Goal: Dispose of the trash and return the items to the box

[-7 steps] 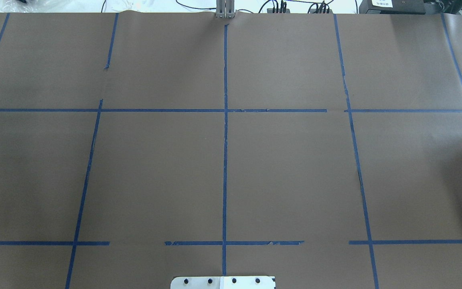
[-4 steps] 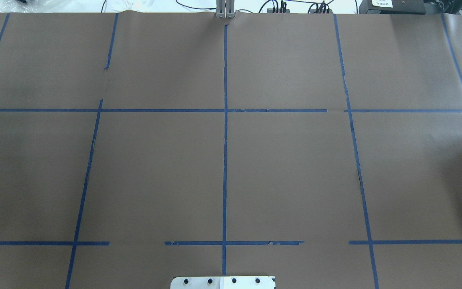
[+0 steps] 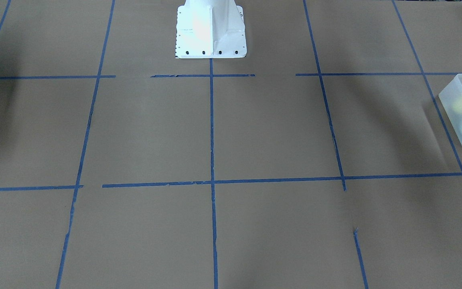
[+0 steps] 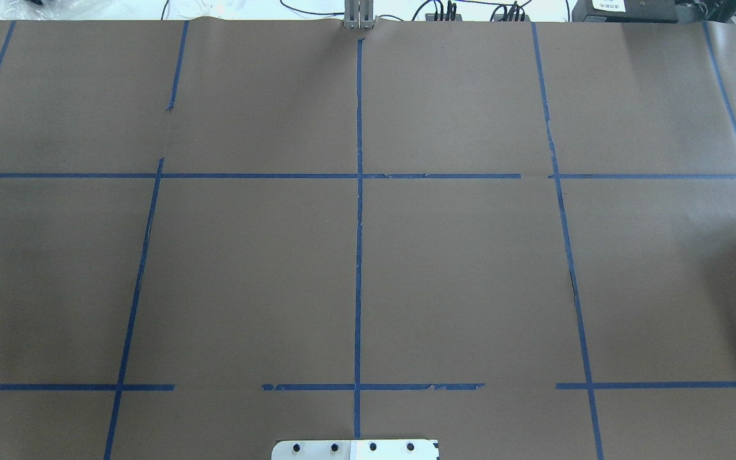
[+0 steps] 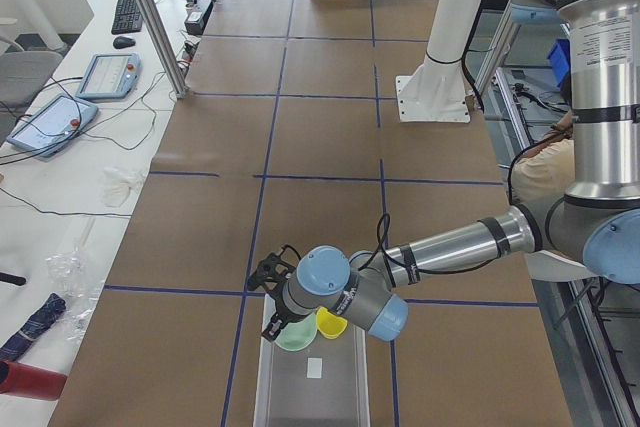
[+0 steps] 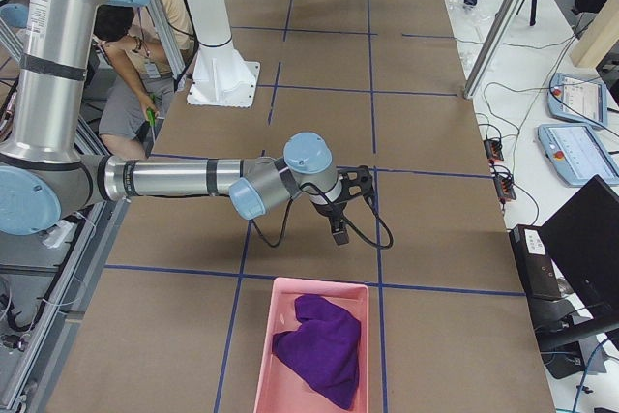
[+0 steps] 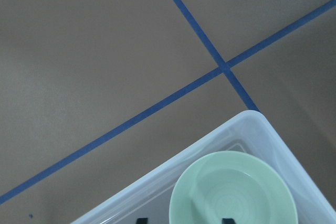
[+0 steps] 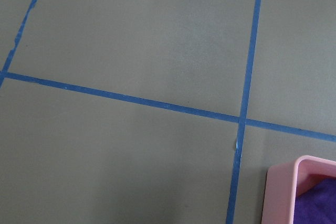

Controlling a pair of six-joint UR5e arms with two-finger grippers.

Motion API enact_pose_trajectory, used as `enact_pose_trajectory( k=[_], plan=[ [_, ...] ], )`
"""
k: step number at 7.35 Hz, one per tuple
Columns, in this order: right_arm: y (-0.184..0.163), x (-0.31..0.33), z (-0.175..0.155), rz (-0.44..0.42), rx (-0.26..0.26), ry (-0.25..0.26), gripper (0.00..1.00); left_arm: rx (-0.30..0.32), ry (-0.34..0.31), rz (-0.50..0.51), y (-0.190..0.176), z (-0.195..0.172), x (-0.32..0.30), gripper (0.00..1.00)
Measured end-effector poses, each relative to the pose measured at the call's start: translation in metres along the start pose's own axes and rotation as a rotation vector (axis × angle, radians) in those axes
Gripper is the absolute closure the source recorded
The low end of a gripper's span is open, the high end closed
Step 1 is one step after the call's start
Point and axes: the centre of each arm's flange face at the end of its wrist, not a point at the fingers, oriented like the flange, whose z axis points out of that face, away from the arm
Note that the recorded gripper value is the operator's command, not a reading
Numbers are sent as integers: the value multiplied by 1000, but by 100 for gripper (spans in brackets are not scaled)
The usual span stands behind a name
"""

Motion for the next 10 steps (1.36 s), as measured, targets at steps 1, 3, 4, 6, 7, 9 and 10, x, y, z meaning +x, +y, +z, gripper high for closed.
enact_pose_trajectory(
  k=[1, 3, 4, 6, 7, 9, 10],
  plan=[
    [-1, 0, 0, 3, 0, 1, 0, 1, 2, 0, -9, -4, 4, 0],
    [0, 0, 3, 3, -10, 4, 0, -55, 17, -46, -48, -35, 25, 0],
    [3, -1, 8, 4, -33, 1, 0, -116, 28, -93, -72, -62, 42, 0],
    [11, -7, 18, 51, -134, 7, 0, -309, 65, -256, -80, -87, 59, 0],
    [18, -2, 17, 84, -168, 17, 0, -375, 78, -326, -71, -90, 57, 0],
    [34, 8, 19, 127, -210, 25, 0, -365, 72, -350, -58, -97, 53, 0],
    [36, 10, 17, 135, -216, 15, 0, -323, 70, -326, -55, -99, 51, 0]
  ],
)
